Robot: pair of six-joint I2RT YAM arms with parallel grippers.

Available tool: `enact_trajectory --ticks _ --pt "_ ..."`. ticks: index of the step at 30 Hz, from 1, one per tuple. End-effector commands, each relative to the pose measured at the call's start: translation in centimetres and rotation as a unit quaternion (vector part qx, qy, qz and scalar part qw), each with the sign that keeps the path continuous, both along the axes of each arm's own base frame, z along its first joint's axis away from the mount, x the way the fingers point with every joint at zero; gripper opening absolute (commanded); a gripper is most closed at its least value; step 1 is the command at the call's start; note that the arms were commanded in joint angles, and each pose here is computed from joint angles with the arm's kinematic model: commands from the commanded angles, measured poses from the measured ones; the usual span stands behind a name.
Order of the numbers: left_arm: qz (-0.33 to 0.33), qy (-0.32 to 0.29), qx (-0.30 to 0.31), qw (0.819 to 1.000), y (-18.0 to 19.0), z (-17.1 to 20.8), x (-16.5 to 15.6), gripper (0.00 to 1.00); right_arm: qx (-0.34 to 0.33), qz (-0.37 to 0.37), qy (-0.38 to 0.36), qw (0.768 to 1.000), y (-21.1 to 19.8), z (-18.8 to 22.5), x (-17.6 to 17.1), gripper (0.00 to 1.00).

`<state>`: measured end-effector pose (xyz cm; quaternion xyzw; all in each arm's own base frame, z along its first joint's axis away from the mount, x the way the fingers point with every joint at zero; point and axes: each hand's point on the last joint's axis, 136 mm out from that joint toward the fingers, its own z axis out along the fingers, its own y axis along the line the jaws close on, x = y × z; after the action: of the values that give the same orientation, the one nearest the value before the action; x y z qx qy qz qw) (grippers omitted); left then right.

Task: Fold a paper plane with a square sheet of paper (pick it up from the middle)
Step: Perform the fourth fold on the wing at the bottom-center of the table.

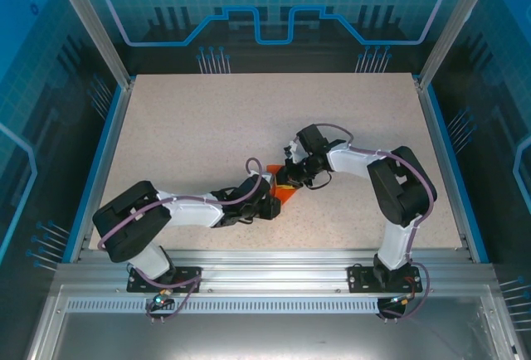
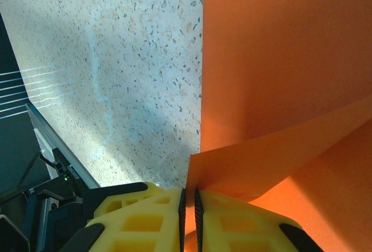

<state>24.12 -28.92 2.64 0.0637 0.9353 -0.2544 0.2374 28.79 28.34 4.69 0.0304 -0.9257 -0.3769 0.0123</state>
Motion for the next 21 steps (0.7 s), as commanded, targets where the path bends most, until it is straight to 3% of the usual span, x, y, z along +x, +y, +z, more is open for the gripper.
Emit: enact_trajectory --ticks 1,6,12,21 --pt "-0.006 -0.004 0.003 1.000 0.09 1.08 -0.07 0.34 0.000 0.010 0.004 1.000 0.44 0.17 -0.21 0.15" --pt "-0.006 -0.010 0.012 1.000 0.19 1.46 0.20 0.33 0.001 0.009 0.003 1.000 0.49 0.33 -0.09 0.15" --pt "-0.010 -0.007 0.010 1.000 -0.17 1.37 0.26 0.17 0.000 0.011 0.003 1.000 0.51 0.31 -0.11 0.15" --pt "-0.010 -0.001 0.026 1.000 0.00 0.98 0.36 0.19 0.000 0.013 0.003 1.000 0.52 0.38 -0.11 0.16"
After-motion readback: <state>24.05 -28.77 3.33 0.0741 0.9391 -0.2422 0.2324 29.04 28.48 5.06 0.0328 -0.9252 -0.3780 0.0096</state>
